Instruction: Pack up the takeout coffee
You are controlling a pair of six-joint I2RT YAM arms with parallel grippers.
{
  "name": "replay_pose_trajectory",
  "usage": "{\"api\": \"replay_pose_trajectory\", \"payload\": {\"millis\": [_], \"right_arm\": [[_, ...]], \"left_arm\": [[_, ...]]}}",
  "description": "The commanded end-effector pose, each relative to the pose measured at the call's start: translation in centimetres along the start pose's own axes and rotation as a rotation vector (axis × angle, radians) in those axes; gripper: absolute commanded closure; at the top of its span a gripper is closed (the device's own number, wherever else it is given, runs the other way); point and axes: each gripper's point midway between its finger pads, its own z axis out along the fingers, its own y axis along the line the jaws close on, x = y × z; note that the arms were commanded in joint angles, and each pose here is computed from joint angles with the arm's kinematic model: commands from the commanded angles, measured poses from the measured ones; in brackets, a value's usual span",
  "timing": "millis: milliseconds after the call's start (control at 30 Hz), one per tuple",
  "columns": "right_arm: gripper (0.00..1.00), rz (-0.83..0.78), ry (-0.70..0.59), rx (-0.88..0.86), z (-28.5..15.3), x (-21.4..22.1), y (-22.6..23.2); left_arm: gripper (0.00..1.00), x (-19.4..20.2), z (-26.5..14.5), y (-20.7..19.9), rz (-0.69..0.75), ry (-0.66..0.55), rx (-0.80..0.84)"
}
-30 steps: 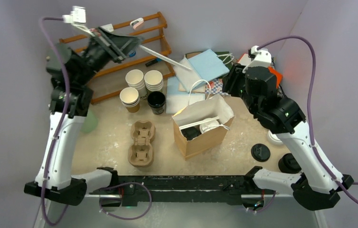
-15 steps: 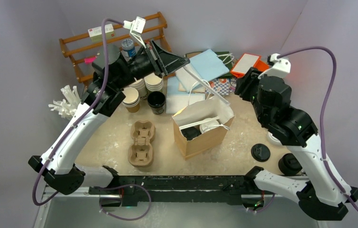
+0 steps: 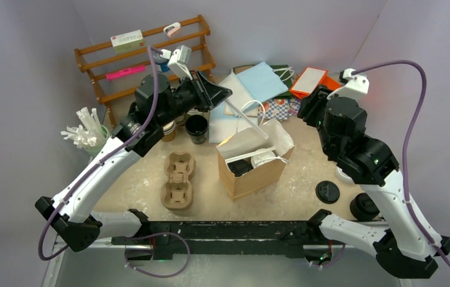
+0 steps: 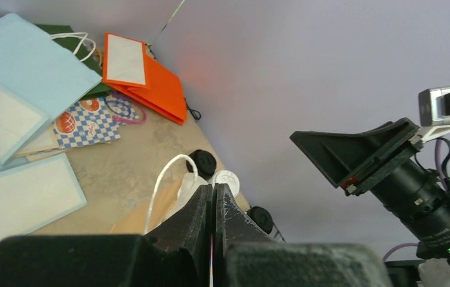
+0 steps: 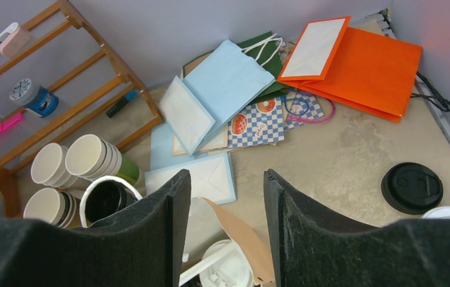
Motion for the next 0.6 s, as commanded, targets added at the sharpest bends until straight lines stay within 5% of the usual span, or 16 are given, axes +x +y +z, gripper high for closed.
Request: {"api": "replay_pose_trajectory", "payload": {"millis": [0,100,200,300,433,567], "right_arm": [[0.49,0.015,-0.043,0.024,0.4,-1.2,0.0],[0.48,0.001,-0.037,0.023,0.6,-1.1,0.2],[0.34,-0.023,0.001,0.003,0.8,-0.2,0.6],[0.3,-0.063,0.111,-0.068,0.6,2.5,1.5],[0.3,-0.118,0.27,-0.135,-0.1,7.0,1.9],[0.36,-0.176,0.403,-0.096,-0.2,10.5,0.8]], "left_arm": [[1.0,-0.6,0.2,0.0,0.061,-0.063,0.0],[1.0,0.5,0.8,0.6,0.088,-0.043,-0.023],[0.53,1.2,0.6,1.7,0.157,-0.038,-0.119],[0.28,2.1,-0.1,1.4,0.22,-0.015,-0.114],[0.17,3.7,-0.8,-0.5,0.294,0.08,0.01],[0.22,4.7,-1.8,-0.4,0.383,0.161,0.031]]}}
